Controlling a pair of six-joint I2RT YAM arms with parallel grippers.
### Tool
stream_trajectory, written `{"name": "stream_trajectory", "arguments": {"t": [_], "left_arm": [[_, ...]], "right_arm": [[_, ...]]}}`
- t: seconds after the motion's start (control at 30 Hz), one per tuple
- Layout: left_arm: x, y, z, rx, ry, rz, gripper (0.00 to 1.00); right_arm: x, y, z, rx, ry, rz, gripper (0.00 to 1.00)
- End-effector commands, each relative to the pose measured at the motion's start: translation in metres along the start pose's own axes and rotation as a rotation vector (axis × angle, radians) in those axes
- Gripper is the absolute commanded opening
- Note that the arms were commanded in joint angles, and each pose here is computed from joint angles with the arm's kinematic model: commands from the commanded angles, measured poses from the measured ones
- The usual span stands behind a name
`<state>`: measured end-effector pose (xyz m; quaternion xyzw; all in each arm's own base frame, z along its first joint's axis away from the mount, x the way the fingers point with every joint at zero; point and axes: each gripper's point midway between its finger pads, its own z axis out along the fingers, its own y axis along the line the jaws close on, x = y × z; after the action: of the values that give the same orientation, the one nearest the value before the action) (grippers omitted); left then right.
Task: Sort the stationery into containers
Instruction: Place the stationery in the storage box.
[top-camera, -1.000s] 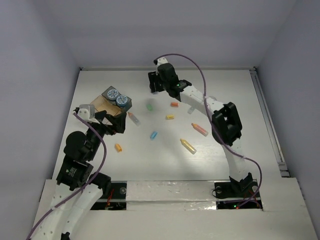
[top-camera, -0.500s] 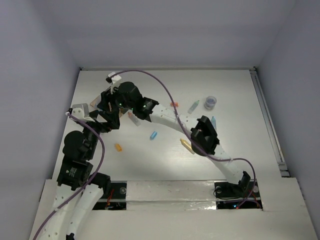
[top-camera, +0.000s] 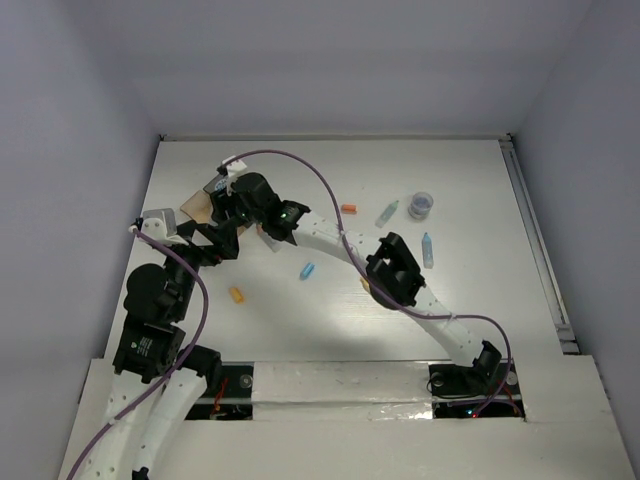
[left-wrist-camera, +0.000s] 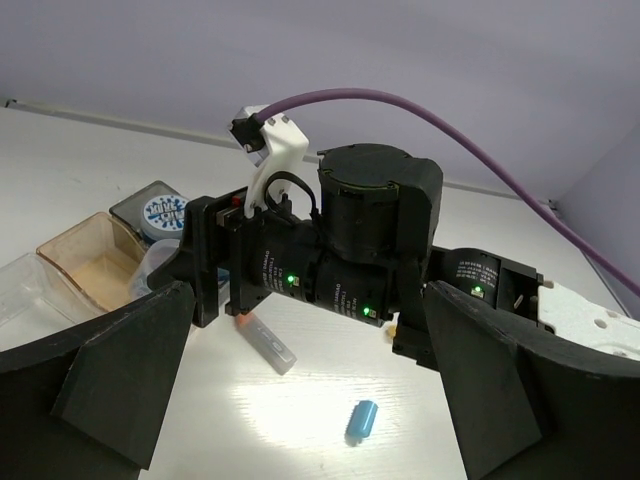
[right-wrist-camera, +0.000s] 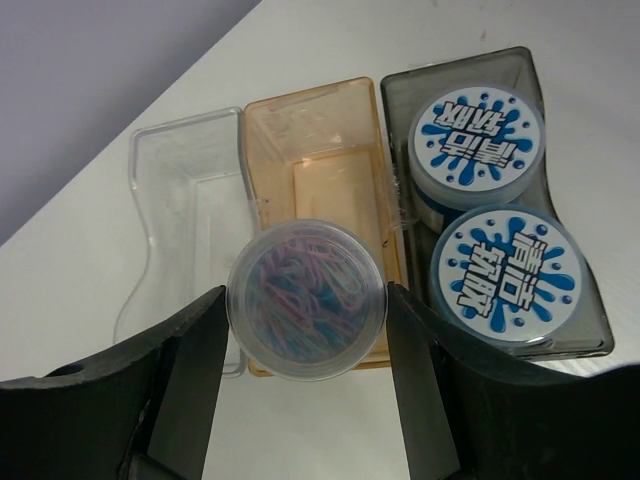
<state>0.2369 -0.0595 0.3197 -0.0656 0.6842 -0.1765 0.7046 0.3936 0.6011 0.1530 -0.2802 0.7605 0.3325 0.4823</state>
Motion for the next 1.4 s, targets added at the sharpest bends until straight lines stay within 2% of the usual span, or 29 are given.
{"name": "stream_trajectory", "arguments": {"t": [0.0, 0.17, 0.27, 0.5, 0.7, 0.8, 0.83, 0.87, 0.9, 0.93, 0.97, 1.0, 1.03, 1.07, 1.1, 1.13, 1.17, 1.2, 1.23, 1.27, 1.3, 1.37], "left_arm": [[-0.017, -0.008, -0.001, 0.034, -0.054, -0.015, 0.99], [-0.017, -0.009, -0.001, 0.040, -0.054, -0.016, 0.99], [-0.017, -0.010, -0.002, 0.045, -0.054, -0.018, 0.99], [-0.016, -0.010, -0.001, 0.044, -0.051, -0.018, 0.99], [-0.016, -0.010, -0.001, 0.044, -0.051, -0.019, 0.99], [-0.015, -0.010, -0.001, 0.042, -0.050, -0.017, 0.99], [-0.016, -0.010, -0.001, 0.043, -0.051, -0.018, 0.99], [-0.016, -0.010, -0.001, 0.043, -0.051, -0.018, 0.99], [-0.016, -0.010, -0.001, 0.043, -0.051, -0.018, 0.99], [-0.015, -0.010, -0.001, 0.042, -0.050, -0.017, 0.99], [-0.014, -0.010, -0.001, 0.044, -0.049, -0.017, 0.99], [-0.013, -0.013, 0.000, 0.058, -0.041, -0.018, 0.99], [-0.011, -0.014, 0.001, 0.062, -0.036, -0.017, 0.99], [-0.010, -0.015, 0.001, 0.068, -0.031, -0.019, 0.99], [-0.007, -0.020, 0.003, 0.093, -0.019, -0.021, 0.99], [-0.004, -0.021, 0.005, 0.099, -0.007, -0.021, 0.99], [-0.003, -0.024, 0.006, 0.108, 0.003, -0.025, 0.99], [0.005, -0.031, 0.011, 0.146, 0.041, -0.028, 0.99], [0.008, -0.035, 0.014, 0.162, 0.059, -0.032, 0.99], [0.012, -0.038, 0.017, 0.178, 0.081, -0.037, 0.99], [0.022, -0.046, 0.024, 0.214, 0.133, -0.053, 0.99], [0.025, -0.057, 0.032, 0.256, 0.166, -0.077, 0.99]], "right_arm": [[-0.035, 0.000, -0.003, 0.027, -0.089, -0.046, 0.51], [-0.015, -0.015, 0.000, 0.081, -0.046, -0.110, 0.53], [-0.009, -0.018, 0.002, 0.085, -0.034, -0.126, 0.58], [-0.013, -0.014, 0.005, 0.067, -0.050, -0.114, 0.84], [-0.036, -0.007, -0.006, 0.059, -0.097, -0.094, 0.85], [-0.074, -0.016, -0.030, 0.068, -0.156, -0.061, 0.85], [-0.059, -0.025, -0.033, 0.076, -0.133, -0.030, 0.85], [-0.101, -0.031, -0.060, 0.068, -0.211, -0.004, 0.85], [-0.108, -0.039, -0.072, 0.069, -0.229, 0.016, 0.85], [-0.084, -0.056, -0.079, 0.090, -0.197, 0.052, 0.85], [-0.116, -0.059, -0.112, 0.096, -0.261, 0.071, 0.85], [-0.121, -0.089, -0.128, 0.145, -0.275, 0.095, 0.85], [-0.087, -0.111, -0.138, 0.191, -0.220, 0.130, 0.85], [-0.084, -0.127, -0.155, 0.227, -0.218, 0.151, 0.85], [-0.104, -0.136, -0.188, 0.255, -0.268, 0.166, 0.85], [-0.100, -0.166, -0.208, 0.325, -0.268, 0.197, 0.85], [-0.063, -0.189, -0.224, 0.401, -0.210, 0.219, 0.86], [-0.078, -0.194, -0.256, 0.426, -0.258, 0.230, 0.86], [-0.070, -0.218, -0.278, 0.494, -0.257, 0.258, 0.87], [-0.064, -0.226, -0.295, 0.522, -0.254, 0.273, 0.87], [-0.039, -0.235, -0.309, 0.561, -0.216, 0.285, 0.87], [-0.042, -0.240, -0.351, 0.641, -0.254, 0.273, 0.89]]}}
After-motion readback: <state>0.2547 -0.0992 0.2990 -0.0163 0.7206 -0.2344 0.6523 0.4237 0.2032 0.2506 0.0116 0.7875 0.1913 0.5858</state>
